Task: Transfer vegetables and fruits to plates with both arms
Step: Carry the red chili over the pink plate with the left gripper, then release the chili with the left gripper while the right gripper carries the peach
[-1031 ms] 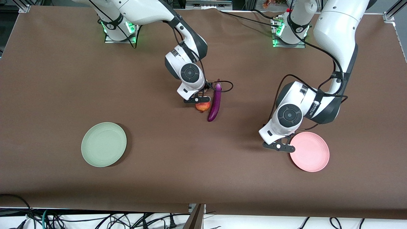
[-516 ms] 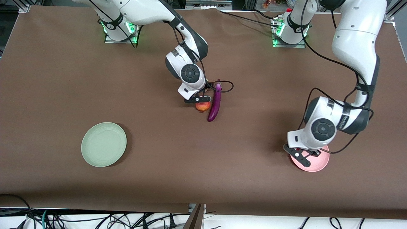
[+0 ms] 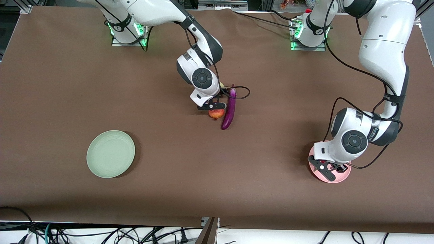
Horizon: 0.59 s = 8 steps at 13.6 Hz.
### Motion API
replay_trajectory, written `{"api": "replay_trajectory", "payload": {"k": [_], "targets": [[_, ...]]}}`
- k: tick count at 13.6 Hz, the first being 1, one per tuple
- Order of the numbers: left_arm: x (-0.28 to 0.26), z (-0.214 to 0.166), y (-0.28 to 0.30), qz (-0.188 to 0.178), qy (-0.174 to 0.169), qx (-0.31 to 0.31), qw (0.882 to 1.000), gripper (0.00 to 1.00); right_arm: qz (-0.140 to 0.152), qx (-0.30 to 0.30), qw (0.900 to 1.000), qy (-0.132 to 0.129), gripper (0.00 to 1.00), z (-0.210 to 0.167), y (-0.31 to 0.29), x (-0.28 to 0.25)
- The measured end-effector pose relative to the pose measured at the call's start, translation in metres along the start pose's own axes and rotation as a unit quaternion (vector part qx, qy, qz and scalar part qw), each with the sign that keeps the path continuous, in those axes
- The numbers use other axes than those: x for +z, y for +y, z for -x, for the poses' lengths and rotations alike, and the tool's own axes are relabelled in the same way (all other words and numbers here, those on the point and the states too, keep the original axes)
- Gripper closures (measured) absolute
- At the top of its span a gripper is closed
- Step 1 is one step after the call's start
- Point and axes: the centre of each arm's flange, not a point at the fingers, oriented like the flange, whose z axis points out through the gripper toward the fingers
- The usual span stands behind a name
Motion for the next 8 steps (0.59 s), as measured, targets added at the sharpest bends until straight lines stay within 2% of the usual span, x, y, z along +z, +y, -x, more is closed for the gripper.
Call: {"api": "replay_trajectory", "payload": {"k": [2,5,8], "targets": [[-0.017,-0.005,0.007,0.015,-0.011,0.001,1.000,0.00,-0.001,-0.001,1.000,-0.002,0.00,0.002,-0.002,0.001],[-0.058,-0.020,0.035,0.044,-0.015,-0.019,0.999,0.00,0.008,-0.007,1.000,-0.016,0.00,0.013,-0.006,0.011],[-0.071,-0.030,0.053,0.055,-0.018,-0.020,0.998,0.00,0.021,-0.007,0.999,-0.032,0.00,0.016,-0.004,0.025]]}}
